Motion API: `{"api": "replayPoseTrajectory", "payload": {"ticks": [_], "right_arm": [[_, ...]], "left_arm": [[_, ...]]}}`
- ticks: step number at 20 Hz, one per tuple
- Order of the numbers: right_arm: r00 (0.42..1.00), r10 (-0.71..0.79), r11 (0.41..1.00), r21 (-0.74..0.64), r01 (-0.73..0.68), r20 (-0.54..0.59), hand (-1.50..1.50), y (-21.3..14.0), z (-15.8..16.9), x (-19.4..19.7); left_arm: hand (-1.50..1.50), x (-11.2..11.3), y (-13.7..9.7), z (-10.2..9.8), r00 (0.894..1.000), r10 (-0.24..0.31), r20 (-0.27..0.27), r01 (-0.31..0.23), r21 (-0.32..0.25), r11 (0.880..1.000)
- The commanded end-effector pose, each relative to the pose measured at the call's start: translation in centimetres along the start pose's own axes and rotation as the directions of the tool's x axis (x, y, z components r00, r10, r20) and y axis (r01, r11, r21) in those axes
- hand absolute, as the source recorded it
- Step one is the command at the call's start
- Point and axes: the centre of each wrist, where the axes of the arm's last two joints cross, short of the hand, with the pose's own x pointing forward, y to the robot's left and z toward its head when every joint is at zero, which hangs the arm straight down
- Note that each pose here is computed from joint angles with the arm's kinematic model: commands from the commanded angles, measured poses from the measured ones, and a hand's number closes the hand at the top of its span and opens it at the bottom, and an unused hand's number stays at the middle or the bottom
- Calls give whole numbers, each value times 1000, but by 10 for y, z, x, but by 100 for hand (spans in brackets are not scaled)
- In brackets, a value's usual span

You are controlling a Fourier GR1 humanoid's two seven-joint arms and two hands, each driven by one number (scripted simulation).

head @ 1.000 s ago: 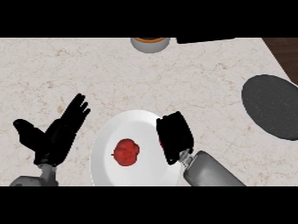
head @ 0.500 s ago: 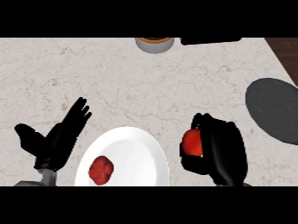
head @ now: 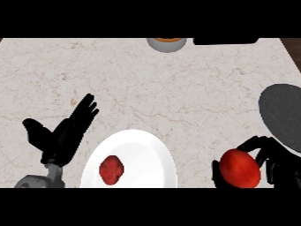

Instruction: Pick the tomato from the plate and place it in the pan

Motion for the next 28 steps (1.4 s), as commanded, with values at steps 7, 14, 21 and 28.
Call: {"api": "replayPoseTrajectory", "payload": {"ticks": [7,14,21,28], "right_arm": [[994,89,989,-114,-96,-66,150,-8,-47,-98],[989,120,955,-263,-139,-86,150,2,-105,-158],[983,58,901,-414,-126,-174,150,-16,-140,-216],[983,68,903,-408,-133,-170,150,4,-192,-248]], "left_arm": [[0,-7,-10,-16,1000,-2,6,2,-48,999],[0,3,-13,-12,1000,-7,4,7,-37,999],[0,2,6,-2,1000,-24,11,25,-31,999],[0,11,-7,-5,1000,-30,8,31,-56,998]]}}
